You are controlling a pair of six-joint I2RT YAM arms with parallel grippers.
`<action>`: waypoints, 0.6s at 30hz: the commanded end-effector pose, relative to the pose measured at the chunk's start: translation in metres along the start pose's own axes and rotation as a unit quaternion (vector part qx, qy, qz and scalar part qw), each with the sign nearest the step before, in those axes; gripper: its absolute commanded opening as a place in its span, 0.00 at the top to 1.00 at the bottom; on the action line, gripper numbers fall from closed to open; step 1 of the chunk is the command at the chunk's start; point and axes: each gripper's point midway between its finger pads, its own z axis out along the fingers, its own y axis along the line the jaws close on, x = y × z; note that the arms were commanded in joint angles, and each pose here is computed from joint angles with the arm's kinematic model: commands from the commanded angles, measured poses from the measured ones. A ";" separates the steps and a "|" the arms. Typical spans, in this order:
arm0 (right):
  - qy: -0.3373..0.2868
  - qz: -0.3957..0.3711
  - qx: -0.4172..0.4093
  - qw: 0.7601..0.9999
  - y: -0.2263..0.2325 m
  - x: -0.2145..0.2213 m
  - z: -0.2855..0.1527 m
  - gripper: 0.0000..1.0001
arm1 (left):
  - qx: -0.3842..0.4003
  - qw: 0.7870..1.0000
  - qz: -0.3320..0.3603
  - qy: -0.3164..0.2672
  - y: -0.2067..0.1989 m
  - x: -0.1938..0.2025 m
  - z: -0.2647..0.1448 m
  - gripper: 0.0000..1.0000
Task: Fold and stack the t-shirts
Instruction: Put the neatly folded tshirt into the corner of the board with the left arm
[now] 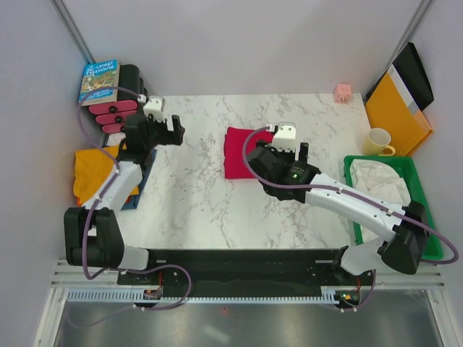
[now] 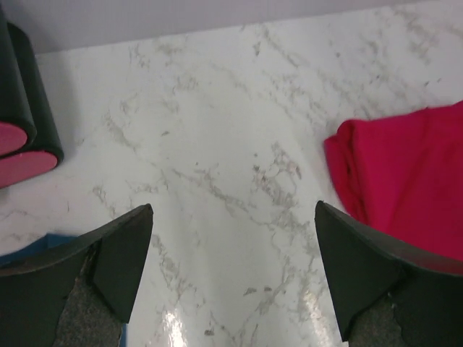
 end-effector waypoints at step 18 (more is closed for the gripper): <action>0.112 0.067 -0.091 0.987 0.090 0.026 0.133 1.00 | 0.237 0.907 -0.142 0.319 -0.129 0.064 0.006 0.00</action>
